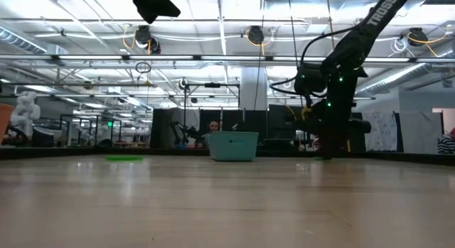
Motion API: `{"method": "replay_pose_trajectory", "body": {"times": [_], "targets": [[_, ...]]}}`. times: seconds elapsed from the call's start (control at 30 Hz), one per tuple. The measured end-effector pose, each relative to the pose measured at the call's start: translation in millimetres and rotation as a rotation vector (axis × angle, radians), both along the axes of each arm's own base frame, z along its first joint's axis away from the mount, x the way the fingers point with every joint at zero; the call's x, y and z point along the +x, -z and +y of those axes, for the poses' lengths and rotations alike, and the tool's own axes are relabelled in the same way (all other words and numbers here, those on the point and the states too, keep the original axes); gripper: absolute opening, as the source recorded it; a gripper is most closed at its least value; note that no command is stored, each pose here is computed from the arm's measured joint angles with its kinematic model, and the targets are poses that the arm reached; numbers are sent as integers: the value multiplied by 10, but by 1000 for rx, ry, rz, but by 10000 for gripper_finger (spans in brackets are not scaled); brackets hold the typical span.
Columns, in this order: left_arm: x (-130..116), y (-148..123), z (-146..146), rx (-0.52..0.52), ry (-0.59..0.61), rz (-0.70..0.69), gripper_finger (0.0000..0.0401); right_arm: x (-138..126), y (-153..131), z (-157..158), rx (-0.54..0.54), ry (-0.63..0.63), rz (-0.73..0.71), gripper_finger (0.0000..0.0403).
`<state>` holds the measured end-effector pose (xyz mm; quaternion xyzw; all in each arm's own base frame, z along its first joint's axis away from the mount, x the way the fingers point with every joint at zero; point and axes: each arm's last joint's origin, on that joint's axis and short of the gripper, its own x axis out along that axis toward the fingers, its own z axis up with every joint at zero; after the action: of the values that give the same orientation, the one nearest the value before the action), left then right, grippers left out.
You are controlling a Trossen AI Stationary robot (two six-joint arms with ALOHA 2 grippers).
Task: Sort rubber bands into baskets
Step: Put the green rubber band into the bottom bin
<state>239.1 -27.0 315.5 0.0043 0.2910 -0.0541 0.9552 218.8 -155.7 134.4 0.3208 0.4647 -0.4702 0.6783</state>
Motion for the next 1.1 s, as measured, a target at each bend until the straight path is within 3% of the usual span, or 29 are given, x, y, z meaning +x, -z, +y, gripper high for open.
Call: {"method": "replay_pose_trajectory", "body": {"times": [0.1, 0.3, 0.5, 0.67, 0.93, 1.1], "targets": [[-2, 0, -15, 6, -2, -1, 200, -6, 0, -2, -8, -40, 20, 8], [-2, -1, -17, 7, -2, -2, 200, -57, -71, 36, 23, -67, 65, 1], [12, -21, -13, 16, -13, -27, 200, -22, -266, 46, -18, -57, -21, 7], [20, -35, -14, 13, -14, -44, 200, 14, -249, -37, 7, -44, -111, 53], [17, -32, -27, 12, -9, -39, 200, 8, -111, -124, -14, -12, -49, 166], [16, -31, -31, 12, -8, -39, 200, 18, -94, -132, -17, -4, -52, 199]]}}
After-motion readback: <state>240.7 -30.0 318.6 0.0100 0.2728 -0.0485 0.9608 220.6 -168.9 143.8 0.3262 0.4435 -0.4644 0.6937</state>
